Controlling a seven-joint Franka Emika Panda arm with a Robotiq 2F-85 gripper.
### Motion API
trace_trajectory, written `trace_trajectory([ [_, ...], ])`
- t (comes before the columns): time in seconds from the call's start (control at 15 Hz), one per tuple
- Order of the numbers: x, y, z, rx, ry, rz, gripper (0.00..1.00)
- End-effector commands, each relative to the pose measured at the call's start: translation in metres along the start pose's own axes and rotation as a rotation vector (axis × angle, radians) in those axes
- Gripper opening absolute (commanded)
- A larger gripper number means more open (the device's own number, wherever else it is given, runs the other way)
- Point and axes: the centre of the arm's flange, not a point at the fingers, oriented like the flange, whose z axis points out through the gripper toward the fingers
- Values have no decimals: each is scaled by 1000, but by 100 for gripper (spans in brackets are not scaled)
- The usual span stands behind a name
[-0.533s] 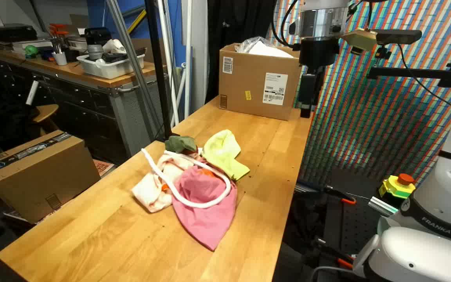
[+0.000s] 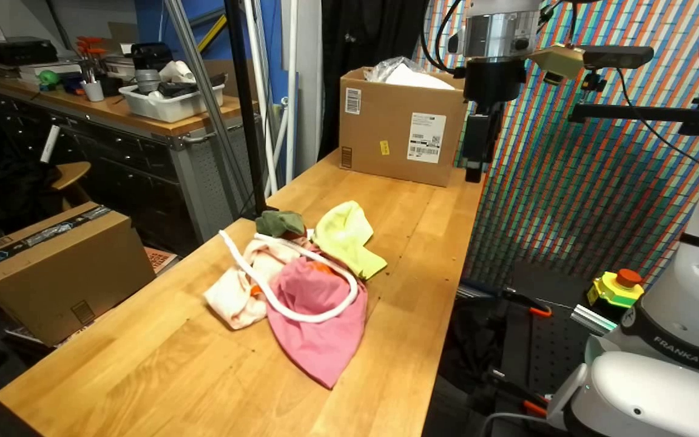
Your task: Separate the things on the heap
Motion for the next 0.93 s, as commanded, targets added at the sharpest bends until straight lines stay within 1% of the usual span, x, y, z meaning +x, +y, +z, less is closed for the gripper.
trace_trajectory([
  [0.0, 0, 0, 0, 0, 0, 0, 100],
  [0.07, 0, 0, 0, 0, 0, 0, 100],
  [0.27, 14, -2, 1, -5, 52, -19, 100],
  [0.53, 42, -6, 4, -5, 158, -55, 100],
  [0.87, 87, -10, 19, -2, 291, -38, 100],
])
